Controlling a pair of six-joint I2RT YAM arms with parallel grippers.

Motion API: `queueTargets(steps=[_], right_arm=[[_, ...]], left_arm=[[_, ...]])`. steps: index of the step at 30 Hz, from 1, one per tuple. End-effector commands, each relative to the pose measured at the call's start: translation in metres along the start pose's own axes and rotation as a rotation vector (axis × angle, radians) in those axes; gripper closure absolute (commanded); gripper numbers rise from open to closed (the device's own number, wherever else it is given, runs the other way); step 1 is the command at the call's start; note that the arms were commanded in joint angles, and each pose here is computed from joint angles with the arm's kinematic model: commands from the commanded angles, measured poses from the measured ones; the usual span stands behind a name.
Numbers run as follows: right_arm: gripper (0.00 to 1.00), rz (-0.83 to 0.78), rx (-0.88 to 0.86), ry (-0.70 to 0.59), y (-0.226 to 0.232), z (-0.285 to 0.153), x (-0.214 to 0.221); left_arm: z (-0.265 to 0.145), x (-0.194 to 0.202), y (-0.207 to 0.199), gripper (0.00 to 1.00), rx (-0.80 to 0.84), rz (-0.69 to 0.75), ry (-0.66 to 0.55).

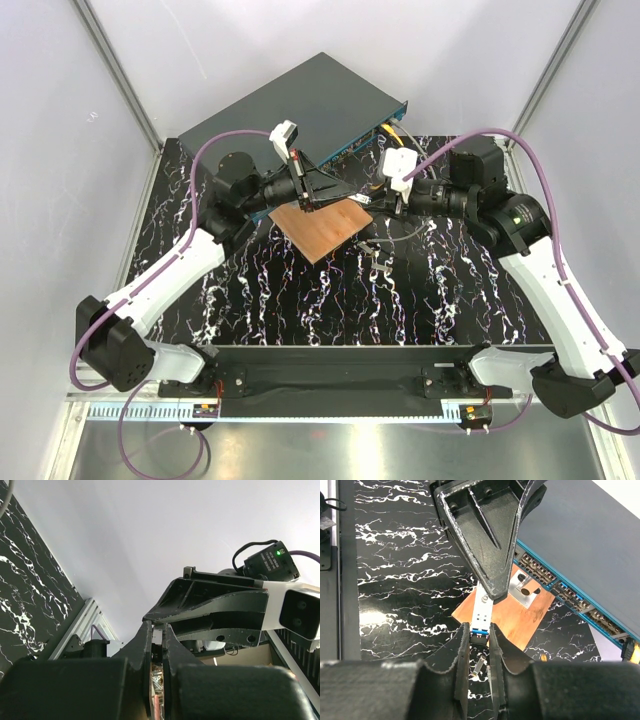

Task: Insert the plug into the switch port

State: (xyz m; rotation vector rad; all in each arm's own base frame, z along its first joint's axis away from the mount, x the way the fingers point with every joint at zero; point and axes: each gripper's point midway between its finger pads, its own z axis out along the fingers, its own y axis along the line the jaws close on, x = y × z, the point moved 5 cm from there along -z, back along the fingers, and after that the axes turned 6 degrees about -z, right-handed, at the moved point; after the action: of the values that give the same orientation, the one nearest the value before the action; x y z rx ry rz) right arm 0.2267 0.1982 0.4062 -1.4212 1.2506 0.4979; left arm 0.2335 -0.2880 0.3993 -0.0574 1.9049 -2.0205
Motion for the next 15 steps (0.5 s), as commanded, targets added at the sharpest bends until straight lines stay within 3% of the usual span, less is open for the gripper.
queueTargets(steps=[1, 2, 6, 8, 9, 11, 12, 13, 15], right_arm=[[1.00, -0.040, 0.099, -0.034, -0.020, -0.007, -0.019], [1.00, -0.014, 0.113, -0.031, -0.021, -0.007, -0.019], [1.00, 0.076, 0.183, 0.031, -0.029, -0.008, -0.011], [1.00, 0.147, 0.229, 0.061, -0.035, -0.013, -0.007], [1.00, 0.187, 0.231, 0.079, -0.036, -0.013, -0.001], [1.00, 0.293, 0.248, 0.110, -0.044, -0.016, 0.012], [1.00, 0.328, 0.259, 0.132, -0.047, -0.018, 0.020], [1.00, 0.354, 0.267, 0.142, -0.051, -0.020, 0.023], [1.00, 0.412, 0.310, 0.175, -0.062, -0.025, 0.040]], left_arm=[[0.000, 0.005, -0.017, 0.94, 0.036, 0.051, 0.031], [0.000, 0.004, -0.016, 0.72, 0.033, 0.055, 0.025], [-0.011, -0.026, -0.028, 0.40, 0.045, 0.142, -0.031], [-0.025, -0.053, -0.052, 0.38, 0.055, 0.286, -0.074], [-0.030, -0.060, -0.052, 0.35, 0.002, 0.290, -0.082], [-0.046, -0.082, -0.060, 0.34, -0.076, 0.487, -0.145], [-0.051, -0.086, -0.065, 0.34, -0.105, 0.471, -0.171], [-0.056, -0.093, -0.062, 0.34, -0.153, 0.586, -0.188], [-0.073, -0.107, -0.067, 0.35, -0.297, 0.664, -0.260]])
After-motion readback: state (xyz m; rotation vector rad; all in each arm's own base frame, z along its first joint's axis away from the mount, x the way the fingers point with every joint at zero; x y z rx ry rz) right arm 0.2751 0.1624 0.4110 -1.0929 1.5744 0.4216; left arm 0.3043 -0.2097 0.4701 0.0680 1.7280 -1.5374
